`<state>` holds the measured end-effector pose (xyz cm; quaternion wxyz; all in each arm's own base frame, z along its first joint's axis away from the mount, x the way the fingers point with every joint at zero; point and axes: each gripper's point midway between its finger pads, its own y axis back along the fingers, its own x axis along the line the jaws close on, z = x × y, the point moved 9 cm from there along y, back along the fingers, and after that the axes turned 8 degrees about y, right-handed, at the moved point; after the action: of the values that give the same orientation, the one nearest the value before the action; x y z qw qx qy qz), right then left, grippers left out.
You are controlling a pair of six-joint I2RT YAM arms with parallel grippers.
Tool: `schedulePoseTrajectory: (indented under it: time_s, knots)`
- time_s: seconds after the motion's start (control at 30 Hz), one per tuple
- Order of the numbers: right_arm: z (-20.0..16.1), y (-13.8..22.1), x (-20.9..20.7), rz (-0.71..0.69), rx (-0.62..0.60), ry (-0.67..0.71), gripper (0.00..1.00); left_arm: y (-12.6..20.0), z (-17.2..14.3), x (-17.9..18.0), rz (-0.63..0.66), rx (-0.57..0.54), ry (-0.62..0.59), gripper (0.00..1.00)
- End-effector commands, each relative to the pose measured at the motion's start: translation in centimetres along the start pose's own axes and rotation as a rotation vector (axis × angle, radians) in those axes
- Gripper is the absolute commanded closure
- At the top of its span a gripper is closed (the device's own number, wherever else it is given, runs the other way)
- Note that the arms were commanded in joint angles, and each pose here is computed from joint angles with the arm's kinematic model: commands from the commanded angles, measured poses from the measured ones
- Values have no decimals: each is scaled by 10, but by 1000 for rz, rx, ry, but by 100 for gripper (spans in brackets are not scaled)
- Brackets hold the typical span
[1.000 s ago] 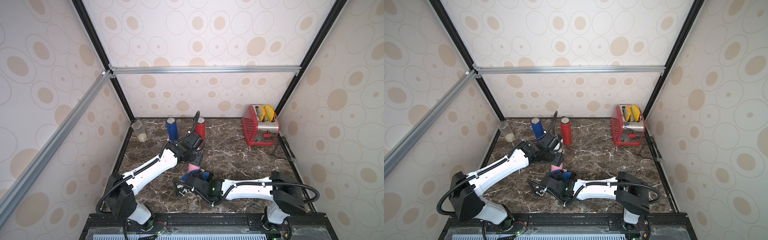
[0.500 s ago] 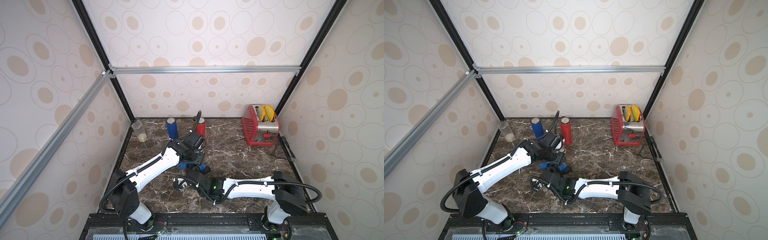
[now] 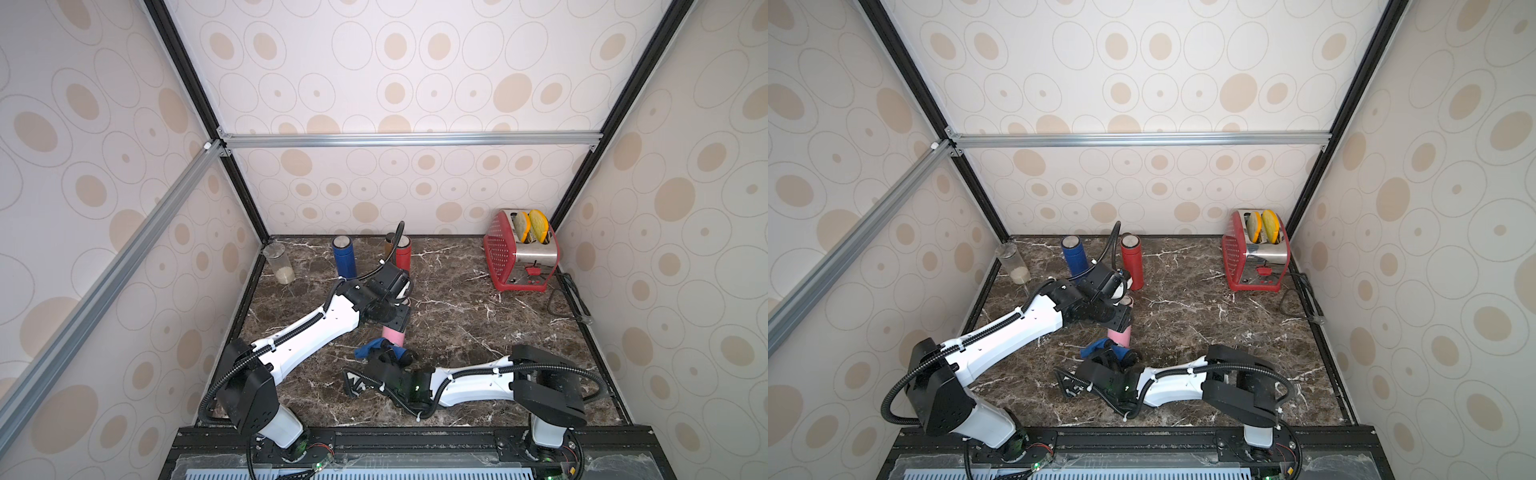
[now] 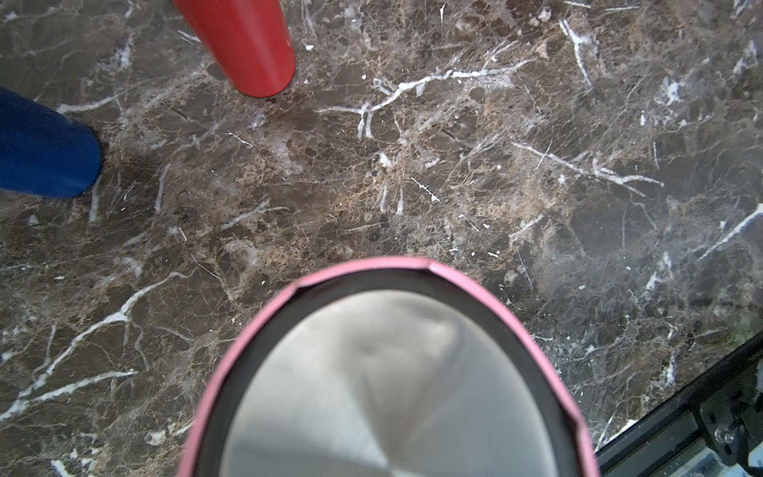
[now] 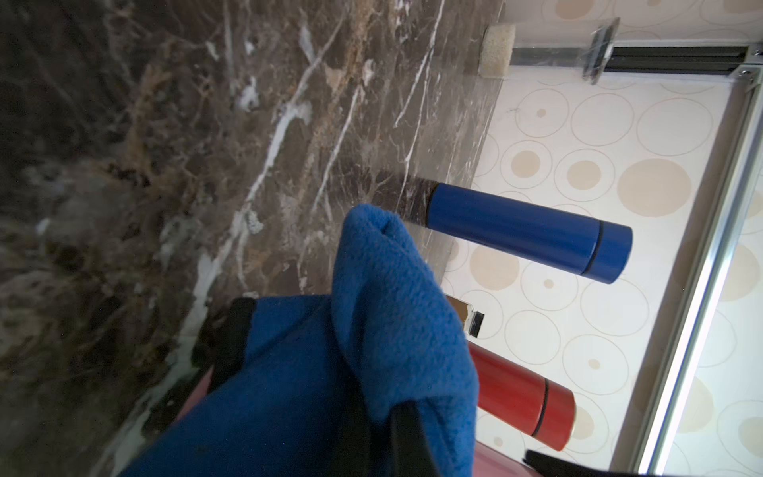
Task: Wipe the surface of the thermos
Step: Wipe the dirt from the surface of the thermos.
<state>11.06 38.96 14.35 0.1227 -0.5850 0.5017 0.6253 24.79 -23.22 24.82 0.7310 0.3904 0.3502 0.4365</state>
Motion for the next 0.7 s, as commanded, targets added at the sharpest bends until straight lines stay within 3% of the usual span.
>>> schedulePoseTrajectory:
  time_s: [0.0,0.4,0.5,0.67]
  knots:
    - [-18,-8,11,37,94,33,100,-3,-25,5,46,178,-43,52]
    - [-72,10,-72,-146,176,5,100,-8,-28,5,40,199,-49,52]
    - [-75,9,-65,-117,173,9,100,-7,-28,5,40,201,-51,52]
    - [-65,3,-16,-1,154,17,100,-8,-28,6,45,210,-61,51]
